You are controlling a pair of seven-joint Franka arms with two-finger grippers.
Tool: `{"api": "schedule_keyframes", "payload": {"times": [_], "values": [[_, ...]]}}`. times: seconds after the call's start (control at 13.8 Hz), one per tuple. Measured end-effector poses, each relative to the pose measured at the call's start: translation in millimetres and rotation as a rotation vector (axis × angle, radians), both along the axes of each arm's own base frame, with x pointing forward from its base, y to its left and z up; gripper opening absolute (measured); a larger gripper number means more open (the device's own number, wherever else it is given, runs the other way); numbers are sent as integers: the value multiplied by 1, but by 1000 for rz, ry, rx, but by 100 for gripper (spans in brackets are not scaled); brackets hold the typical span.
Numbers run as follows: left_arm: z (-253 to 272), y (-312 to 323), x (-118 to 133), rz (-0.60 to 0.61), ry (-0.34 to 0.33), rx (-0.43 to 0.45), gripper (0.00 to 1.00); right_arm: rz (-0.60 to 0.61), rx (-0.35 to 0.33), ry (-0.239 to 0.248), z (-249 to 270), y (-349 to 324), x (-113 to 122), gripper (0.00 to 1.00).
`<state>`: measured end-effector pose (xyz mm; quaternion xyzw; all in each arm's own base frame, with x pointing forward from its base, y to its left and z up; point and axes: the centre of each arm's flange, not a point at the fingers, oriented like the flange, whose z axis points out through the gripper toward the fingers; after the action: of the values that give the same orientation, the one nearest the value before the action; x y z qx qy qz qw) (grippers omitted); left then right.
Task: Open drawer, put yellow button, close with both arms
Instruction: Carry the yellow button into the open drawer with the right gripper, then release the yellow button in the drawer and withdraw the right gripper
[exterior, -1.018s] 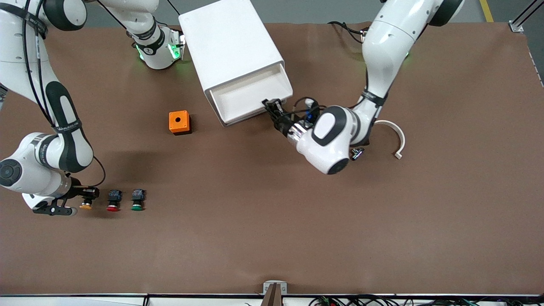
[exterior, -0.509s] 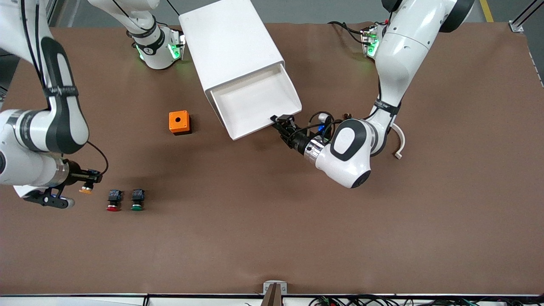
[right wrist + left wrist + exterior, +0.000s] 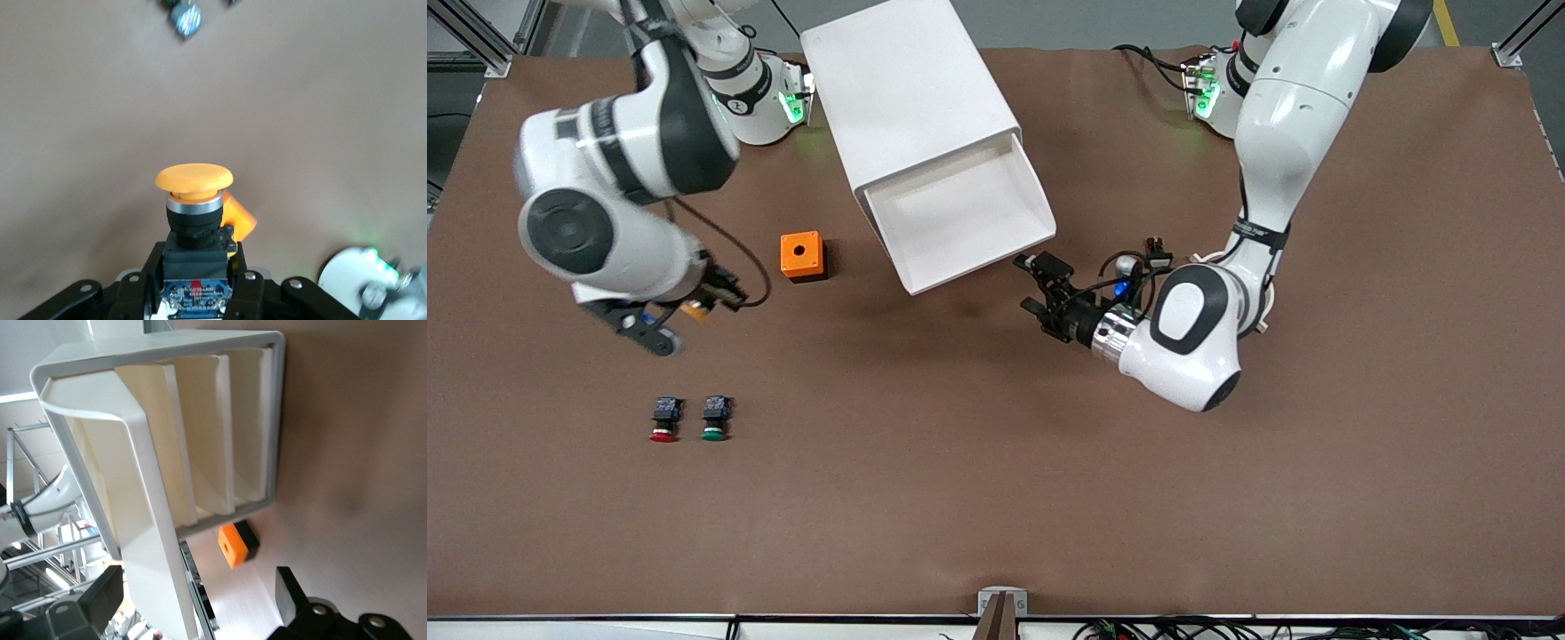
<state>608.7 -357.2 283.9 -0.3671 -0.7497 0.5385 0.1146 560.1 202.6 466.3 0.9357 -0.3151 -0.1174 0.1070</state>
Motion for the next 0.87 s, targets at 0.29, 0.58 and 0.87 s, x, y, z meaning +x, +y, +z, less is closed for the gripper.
{"api": "schedule_keyframes", "payload": {"times": [0.29,0.58,0.87], "values": [[50,81,51,92,-168,56,100,-199,21,-32,16,129,-54,41],[74,140,63,-80,-424,171,100,-389,107,-76,8,212,-83,41],[94,156,61,-340,-633,223,100,-498,115,-115,-41,269,-95,41]]}}
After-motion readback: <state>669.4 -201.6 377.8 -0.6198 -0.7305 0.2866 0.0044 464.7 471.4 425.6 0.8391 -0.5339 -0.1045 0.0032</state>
